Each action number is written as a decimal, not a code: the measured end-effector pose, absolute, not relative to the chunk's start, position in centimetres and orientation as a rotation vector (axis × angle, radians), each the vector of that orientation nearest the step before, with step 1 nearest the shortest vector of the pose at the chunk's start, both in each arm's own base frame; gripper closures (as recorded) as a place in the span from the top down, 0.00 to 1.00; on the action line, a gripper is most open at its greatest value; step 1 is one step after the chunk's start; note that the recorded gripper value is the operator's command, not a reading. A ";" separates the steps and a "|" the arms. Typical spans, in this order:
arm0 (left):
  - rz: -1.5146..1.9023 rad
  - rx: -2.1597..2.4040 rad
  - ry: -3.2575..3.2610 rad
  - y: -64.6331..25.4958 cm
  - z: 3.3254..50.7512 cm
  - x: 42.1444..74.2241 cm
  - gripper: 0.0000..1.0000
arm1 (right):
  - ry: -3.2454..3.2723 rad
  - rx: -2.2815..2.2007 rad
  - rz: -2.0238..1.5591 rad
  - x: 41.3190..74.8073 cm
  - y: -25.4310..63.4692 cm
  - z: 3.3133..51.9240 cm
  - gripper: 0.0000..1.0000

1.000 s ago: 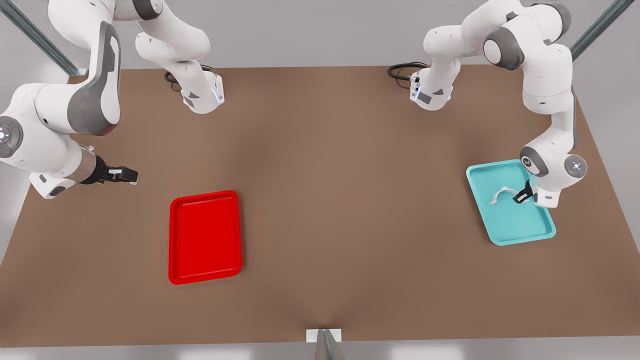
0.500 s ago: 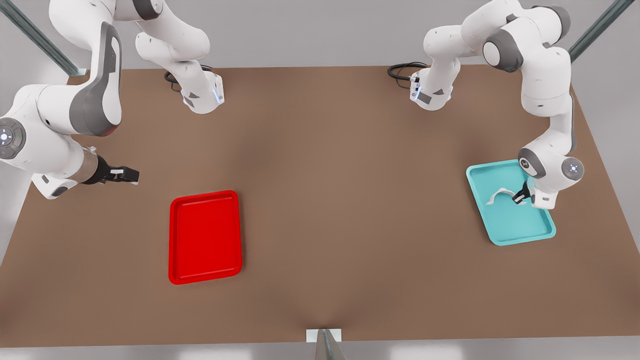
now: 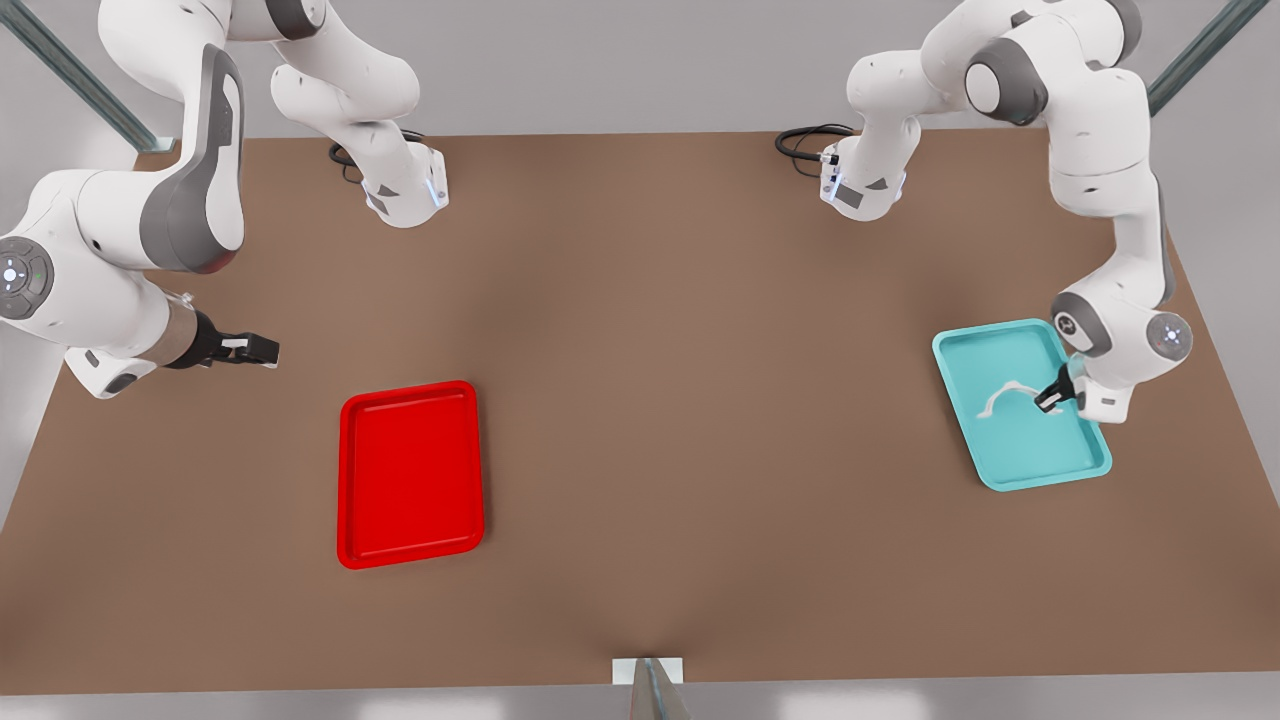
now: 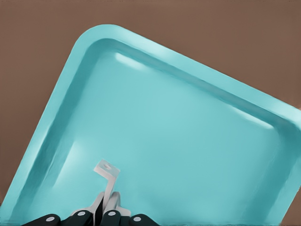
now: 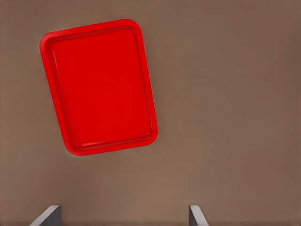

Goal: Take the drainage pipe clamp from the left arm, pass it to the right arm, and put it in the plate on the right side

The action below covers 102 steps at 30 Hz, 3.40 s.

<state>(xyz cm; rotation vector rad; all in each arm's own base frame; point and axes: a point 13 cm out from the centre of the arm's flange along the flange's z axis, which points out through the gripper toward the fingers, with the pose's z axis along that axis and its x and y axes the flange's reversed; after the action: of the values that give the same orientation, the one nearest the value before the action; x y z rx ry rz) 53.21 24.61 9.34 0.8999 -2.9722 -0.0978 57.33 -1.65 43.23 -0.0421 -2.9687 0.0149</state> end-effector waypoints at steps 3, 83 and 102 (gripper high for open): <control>-0.053 0.816 -3.032 21.0 14.1 56.4 0.21 | -2.969 -0.041 0.015 57.4 -1.7 43.2 1.00; 0.159 0.980 -2.918 -48.2 22.3 61.7 0.21 | -2.403 2.529 -0.400 60.8 50.6 17.4 1.00; 0.213 1.053 -2.861 -48.1 23.8 62.1 1.00 | -2.419 2.517 -0.334 63.1 47.3 16.7 0.21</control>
<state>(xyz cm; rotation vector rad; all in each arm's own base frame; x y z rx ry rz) 62.10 -48.11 23.81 1.0534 -2.8607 0.2135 63.05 47.35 16.66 2.5165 -2.4192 -0.3343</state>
